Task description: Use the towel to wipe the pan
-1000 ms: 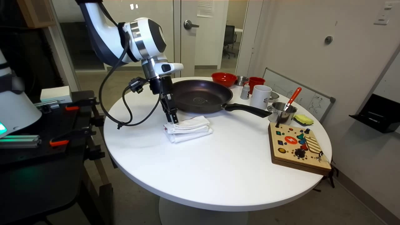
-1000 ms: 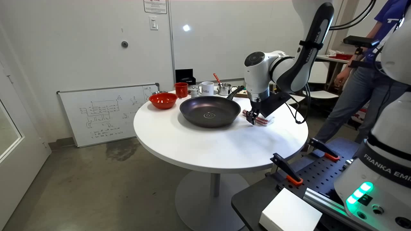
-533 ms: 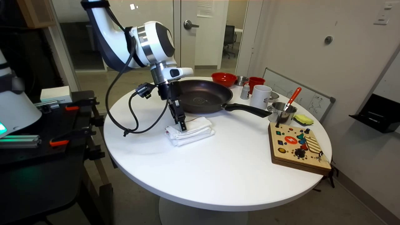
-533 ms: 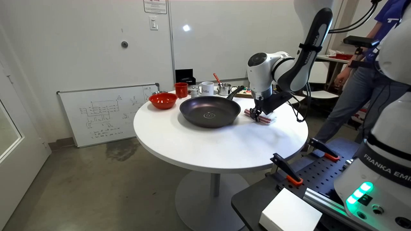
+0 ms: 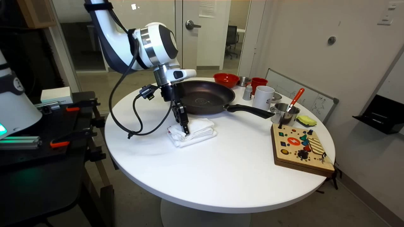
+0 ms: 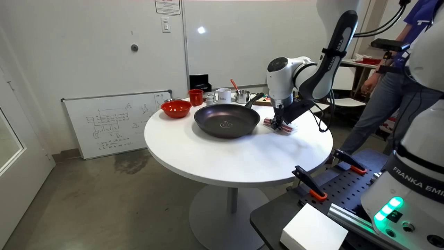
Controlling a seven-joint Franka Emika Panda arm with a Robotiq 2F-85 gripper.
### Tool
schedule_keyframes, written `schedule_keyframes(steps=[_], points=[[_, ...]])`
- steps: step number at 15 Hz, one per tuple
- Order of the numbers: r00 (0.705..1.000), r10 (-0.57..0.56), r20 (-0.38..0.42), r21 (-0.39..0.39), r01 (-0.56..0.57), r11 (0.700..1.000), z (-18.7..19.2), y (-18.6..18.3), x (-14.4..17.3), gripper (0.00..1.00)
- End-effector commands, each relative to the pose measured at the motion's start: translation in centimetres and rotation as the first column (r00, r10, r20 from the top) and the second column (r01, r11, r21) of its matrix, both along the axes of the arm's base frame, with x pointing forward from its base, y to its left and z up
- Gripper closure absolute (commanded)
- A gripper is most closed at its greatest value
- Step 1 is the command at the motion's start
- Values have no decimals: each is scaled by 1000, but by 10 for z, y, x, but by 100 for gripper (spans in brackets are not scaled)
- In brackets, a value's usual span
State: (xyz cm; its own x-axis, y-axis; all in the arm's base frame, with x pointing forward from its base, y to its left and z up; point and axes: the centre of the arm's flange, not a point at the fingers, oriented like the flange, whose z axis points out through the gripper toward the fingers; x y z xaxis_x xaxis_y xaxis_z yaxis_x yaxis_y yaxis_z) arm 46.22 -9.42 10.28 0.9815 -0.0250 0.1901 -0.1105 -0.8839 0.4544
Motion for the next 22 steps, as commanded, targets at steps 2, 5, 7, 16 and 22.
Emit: schedule_keyframes(steps=[2, 5, 7, 16, 22], points=[[999, 32, -31, 163, -27, 986, 2, -9, 8, 92], [999, 32, -23, 269, -24, 963, 12, -34, 9, 95], [999, 32, -14, 345, -25, 938, 12, -50, 6, 95], [995, 94, 29, 502, -95, 859, 53, -36, 27, 93], [983, 173, 63, 209, -183, 961, 98, -21, 56, 95]])
